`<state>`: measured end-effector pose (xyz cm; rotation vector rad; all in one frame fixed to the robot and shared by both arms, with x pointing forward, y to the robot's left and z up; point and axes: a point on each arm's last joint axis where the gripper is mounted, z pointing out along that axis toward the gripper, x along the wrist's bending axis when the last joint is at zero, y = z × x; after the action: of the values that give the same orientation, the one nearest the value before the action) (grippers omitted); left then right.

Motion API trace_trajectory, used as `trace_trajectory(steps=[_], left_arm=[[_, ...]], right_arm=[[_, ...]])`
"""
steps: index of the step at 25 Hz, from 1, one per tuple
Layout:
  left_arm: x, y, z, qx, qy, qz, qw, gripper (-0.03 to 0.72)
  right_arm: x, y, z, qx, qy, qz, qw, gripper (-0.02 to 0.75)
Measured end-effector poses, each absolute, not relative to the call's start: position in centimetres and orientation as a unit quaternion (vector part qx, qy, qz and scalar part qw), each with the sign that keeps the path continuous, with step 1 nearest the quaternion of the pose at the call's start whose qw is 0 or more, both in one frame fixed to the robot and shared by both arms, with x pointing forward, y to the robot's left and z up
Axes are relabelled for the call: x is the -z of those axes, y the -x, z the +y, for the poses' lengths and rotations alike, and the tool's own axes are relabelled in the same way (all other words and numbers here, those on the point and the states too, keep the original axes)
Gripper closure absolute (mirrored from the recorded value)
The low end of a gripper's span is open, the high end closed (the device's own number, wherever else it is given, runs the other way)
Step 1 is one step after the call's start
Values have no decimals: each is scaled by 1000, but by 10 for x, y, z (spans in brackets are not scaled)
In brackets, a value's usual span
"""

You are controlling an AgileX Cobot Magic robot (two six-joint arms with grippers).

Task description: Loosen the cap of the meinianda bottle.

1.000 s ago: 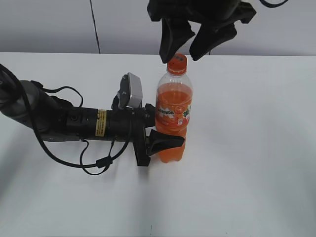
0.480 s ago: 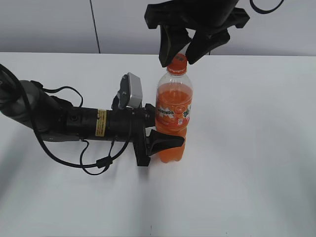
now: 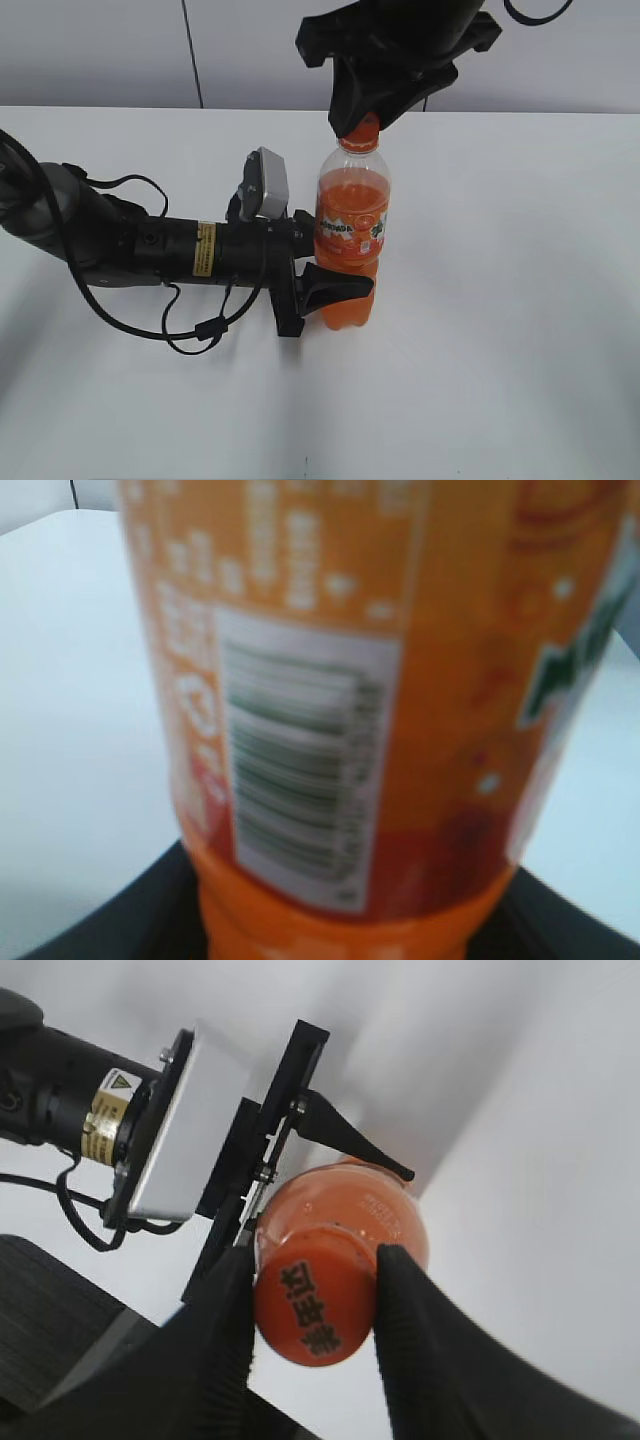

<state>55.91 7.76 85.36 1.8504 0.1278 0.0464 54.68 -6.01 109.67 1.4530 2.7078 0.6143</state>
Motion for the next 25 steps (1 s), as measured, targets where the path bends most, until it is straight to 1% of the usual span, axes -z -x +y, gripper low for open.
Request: trace_trajectory(steps=[6, 14, 18, 21, 25], left_arm=[[-854, -559, 78, -20, -798, 54, 599, 297], [-854, -559, 78, -20, -798, 53, 599, 297], [-854, -559, 78, -21, -798, 53, 599, 297], [-854, -559, 78, -21, -799, 53, 599, 297], [-854, -559, 78, -21, -799, 53, 599, 297]], right_arm=[[-1097, -547, -60, -192, -300, 934, 38, 461], [-1097, -546, -60, -169, 26, 980, 98, 463], [-1097, -546, -60, -154, 156, 969, 118, 463], [-1097, -546, -60, -145, 228, 954, 128, 463], [-1097, -546, -60, -141, 260, 946, 133, 463]])
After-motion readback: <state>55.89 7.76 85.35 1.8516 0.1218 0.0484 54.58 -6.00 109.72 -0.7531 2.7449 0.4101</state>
